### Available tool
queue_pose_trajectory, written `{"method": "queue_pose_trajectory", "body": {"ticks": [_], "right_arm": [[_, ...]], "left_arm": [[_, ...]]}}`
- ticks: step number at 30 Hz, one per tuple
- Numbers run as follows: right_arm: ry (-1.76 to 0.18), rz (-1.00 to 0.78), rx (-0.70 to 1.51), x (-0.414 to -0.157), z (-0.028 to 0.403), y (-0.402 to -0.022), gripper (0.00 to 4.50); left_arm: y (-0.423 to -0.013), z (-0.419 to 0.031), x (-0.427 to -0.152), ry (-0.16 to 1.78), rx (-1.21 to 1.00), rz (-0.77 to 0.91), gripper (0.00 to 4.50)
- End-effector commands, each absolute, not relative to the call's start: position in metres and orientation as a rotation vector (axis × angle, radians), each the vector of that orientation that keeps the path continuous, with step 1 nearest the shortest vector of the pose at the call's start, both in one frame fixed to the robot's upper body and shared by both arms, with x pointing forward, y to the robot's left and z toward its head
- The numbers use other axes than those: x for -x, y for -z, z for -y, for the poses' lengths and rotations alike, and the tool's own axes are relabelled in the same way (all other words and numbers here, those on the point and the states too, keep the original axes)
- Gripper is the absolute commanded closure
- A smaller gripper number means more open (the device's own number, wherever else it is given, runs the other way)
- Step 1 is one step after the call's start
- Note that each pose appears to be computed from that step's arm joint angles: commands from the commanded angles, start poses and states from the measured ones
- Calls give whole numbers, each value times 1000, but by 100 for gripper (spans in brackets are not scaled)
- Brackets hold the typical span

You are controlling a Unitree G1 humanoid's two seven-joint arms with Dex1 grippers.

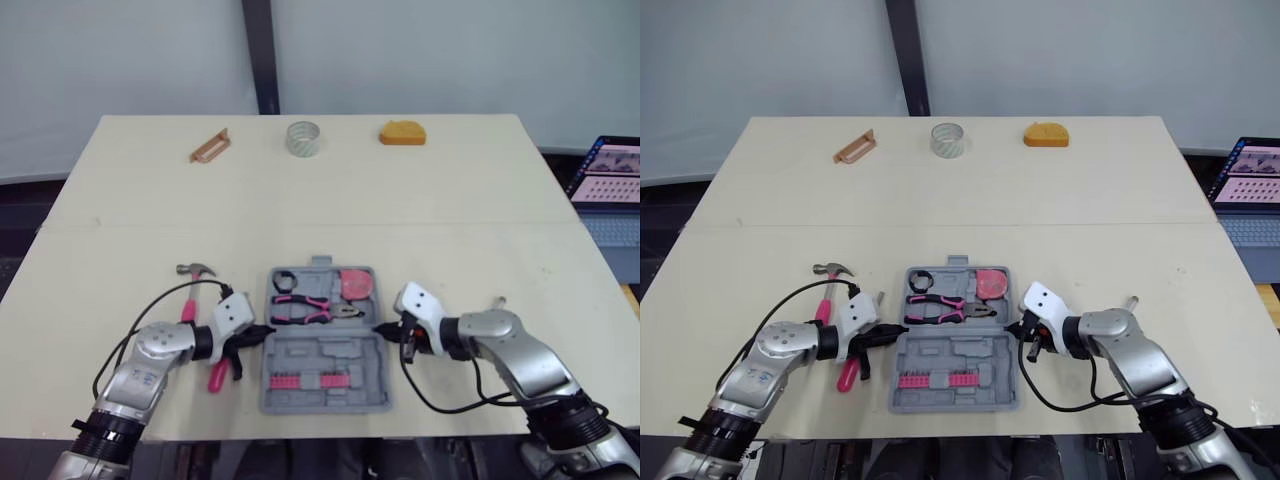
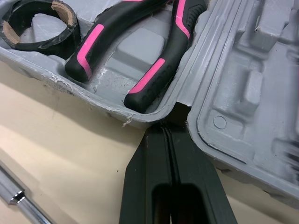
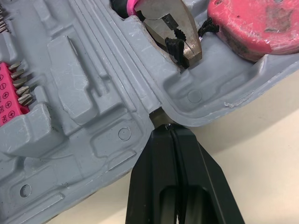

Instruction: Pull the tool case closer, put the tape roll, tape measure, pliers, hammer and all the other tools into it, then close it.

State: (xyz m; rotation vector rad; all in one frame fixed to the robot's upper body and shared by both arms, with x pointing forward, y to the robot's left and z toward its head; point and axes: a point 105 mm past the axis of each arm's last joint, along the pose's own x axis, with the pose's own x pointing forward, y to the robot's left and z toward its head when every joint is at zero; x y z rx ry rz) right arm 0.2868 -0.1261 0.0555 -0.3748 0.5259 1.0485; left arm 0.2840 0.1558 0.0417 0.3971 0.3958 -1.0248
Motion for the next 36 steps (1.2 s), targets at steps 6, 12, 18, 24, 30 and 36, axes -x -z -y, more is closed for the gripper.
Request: {"method": "queue_pose_trajectory", "body": {"ticks": [6,12,18,24,30,36], "right_arm": [[-1097,-482,364,-281,115,-62,443],[-1085,-488,366,-281,121,-63,443],[-1077,-495,367,-281,125,-62,443],[-1066,-492,371,-283,128,-64,443],[-1043,-496,376,-287,136,-63,443],[-1043,-499,376,-286,138,-62,443]], "left_arm": [[-51,-145,-285,1052,-410,-348,450],[-52,-150,-285,1037,-414,-353,450],[-54,-154,-287,1020,-416,-353,450],[-53,-160,-285,1007,-415,-368,450],[-53,-169,-285,985,-413,-379,450],[-55,-178,-285,961,-416,-383,450]]}}
